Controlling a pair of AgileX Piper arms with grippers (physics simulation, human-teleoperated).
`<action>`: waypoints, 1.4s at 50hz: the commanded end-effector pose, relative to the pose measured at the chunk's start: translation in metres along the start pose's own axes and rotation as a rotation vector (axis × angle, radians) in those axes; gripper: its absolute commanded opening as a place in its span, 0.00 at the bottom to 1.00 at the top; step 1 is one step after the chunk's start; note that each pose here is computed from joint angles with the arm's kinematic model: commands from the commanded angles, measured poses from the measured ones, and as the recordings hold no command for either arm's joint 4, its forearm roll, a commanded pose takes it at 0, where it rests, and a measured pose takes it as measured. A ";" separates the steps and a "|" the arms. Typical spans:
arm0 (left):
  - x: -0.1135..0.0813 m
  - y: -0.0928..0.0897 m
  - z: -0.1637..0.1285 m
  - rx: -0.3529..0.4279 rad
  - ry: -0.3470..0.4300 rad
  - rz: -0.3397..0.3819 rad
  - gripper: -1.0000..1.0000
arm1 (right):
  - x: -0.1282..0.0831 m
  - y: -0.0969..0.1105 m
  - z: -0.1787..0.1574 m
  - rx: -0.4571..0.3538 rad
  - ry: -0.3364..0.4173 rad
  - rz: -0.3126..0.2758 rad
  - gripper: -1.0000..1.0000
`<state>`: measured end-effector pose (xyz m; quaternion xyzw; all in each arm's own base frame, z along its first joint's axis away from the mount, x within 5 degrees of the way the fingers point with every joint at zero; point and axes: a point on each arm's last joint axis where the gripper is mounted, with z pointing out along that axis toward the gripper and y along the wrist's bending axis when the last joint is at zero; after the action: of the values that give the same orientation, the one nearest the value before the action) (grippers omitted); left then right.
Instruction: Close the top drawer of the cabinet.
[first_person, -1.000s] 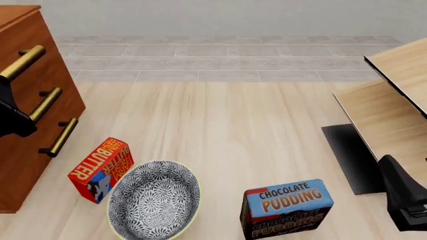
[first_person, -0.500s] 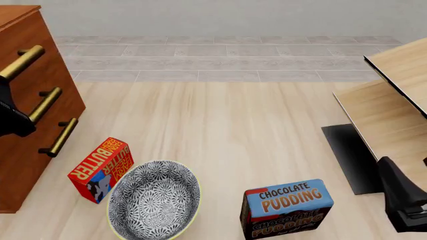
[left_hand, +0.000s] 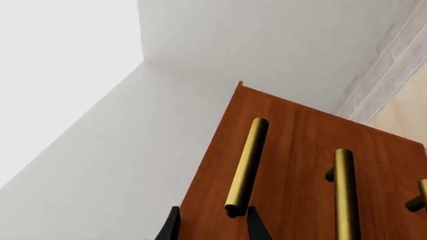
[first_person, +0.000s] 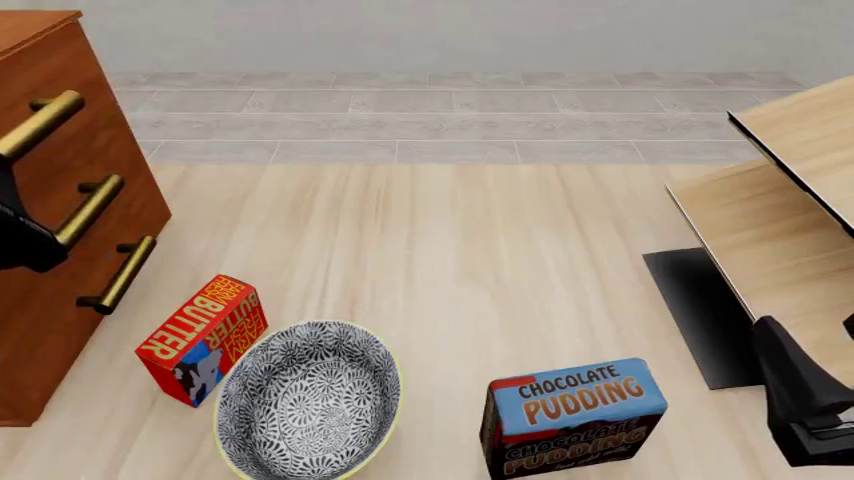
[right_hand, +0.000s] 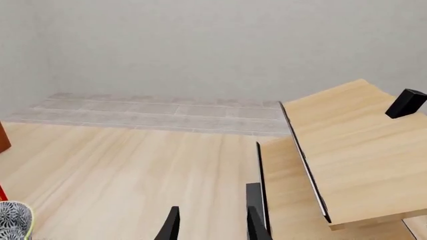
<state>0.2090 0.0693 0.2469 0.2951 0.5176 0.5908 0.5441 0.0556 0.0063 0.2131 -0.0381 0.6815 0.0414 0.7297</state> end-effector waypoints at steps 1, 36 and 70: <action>0.010 0.006 0.000 -0.038 0.051 -0.005 1.00 | 0.000 0.000 0.000 0.003 0.002 -0.004 1.00; 0.014 0.006 0.000 -0.037 0.070 -0.030 1.00 | 0.001 0.001 0.000 -0.018 0.017 -0.022 1.00; 0.014 0.008 -0.009 -0.044 0.075 -0.071 1.00 | -0.014 0.000 -0.002 -0.003 -0.001 -0.047 1.00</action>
<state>0.2038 0.0692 0.2461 0.2797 0.5269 0.5747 0.5602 0.0542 0.0070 0.2195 -0.0569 0.6837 0.0326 0.7268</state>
